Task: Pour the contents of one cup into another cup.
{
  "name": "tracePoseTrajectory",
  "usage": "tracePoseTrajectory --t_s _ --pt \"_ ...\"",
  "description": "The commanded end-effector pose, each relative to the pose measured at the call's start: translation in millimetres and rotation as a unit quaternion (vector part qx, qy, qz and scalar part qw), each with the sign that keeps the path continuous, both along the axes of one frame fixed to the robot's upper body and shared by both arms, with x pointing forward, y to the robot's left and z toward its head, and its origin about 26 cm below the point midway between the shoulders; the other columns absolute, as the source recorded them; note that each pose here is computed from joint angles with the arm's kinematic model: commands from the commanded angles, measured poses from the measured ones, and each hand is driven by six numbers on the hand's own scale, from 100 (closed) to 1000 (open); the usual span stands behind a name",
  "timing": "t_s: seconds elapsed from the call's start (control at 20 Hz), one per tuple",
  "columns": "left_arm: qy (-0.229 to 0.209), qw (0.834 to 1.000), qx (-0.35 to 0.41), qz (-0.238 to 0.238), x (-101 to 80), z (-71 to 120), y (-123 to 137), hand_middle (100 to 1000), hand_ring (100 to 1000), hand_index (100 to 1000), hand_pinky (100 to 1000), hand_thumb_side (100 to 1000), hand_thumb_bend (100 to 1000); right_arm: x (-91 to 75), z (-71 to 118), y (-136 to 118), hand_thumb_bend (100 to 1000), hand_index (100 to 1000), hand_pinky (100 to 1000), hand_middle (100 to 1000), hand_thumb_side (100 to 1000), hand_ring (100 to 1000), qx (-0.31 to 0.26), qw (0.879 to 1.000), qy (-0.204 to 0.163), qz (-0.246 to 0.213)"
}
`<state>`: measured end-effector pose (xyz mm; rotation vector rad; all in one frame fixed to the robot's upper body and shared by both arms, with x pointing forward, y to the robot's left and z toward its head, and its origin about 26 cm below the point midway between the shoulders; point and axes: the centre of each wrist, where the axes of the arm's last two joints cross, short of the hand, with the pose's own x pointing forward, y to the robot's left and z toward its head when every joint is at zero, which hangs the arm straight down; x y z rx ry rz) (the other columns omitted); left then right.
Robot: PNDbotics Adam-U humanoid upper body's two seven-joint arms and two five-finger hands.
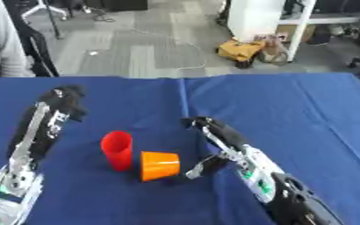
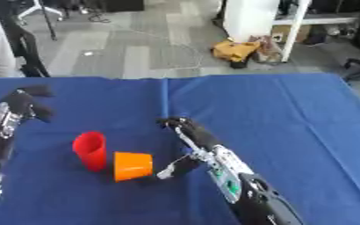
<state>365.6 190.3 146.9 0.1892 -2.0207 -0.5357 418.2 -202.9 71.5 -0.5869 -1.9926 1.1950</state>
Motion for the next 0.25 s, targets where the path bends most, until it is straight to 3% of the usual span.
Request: tracePoseTrajectory --t_s 0.05,0.25 --pt "-0.020 1.000 0.003 0.010 -1.3 11.4 9.8 683 564 790 548 972 783 -1.8 39.6 -16.8 1000 906 872 685 541 807 0.043 0.998 -0.045 -0.014" --pt "-0.024 1.000 0.005 0.015 -3.9 10.1 18.6 699 581 791 555 979 798 -14.8 63.2 -32.6 1000 891 800 652 541 760 0.127 0.990 -0.055 -0.022"
